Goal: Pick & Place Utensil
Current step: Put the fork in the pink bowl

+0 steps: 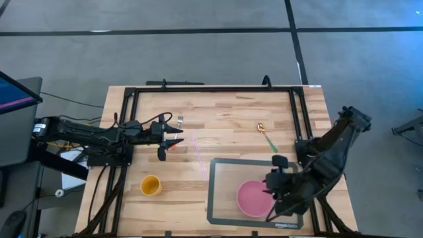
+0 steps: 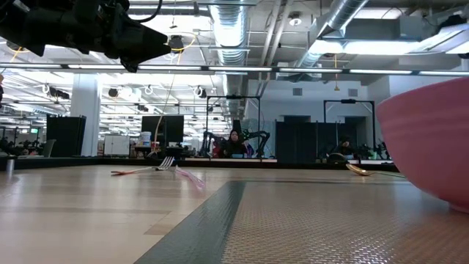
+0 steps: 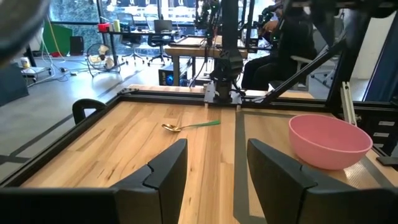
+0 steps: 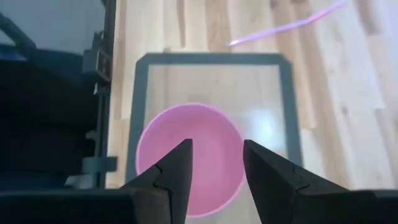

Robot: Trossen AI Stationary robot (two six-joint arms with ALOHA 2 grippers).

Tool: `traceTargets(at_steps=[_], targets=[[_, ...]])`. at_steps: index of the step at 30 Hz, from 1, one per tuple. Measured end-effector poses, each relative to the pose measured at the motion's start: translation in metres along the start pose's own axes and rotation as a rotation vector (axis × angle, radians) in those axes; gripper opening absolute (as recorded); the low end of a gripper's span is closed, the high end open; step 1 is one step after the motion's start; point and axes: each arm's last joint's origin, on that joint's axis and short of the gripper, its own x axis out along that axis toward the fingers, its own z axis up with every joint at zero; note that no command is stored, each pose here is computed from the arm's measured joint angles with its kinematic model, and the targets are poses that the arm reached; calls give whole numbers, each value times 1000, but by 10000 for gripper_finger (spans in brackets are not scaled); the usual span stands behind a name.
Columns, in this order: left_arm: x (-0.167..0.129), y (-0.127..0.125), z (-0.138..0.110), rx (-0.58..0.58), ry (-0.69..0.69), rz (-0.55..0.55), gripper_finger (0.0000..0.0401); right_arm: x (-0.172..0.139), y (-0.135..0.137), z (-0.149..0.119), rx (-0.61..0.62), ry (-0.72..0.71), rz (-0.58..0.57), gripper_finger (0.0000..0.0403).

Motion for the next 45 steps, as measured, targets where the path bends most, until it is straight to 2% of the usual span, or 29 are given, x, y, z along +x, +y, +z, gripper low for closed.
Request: traceTargets(at_steps=[8,20,33,45], targets=[[0,0,0,-1,-5,0,168,-6,-35,-24,28,-55,-21,136],[0,0,2,-2,-19,0,168,28,-84,-61,126,-81,-92,136],[0,0,3,-4,-33,1,168,59,-113,-76,85,-196,-51,136],[0,0,3,-4,-33,1,168,86,-138,-91,181,-194,-113,136]])
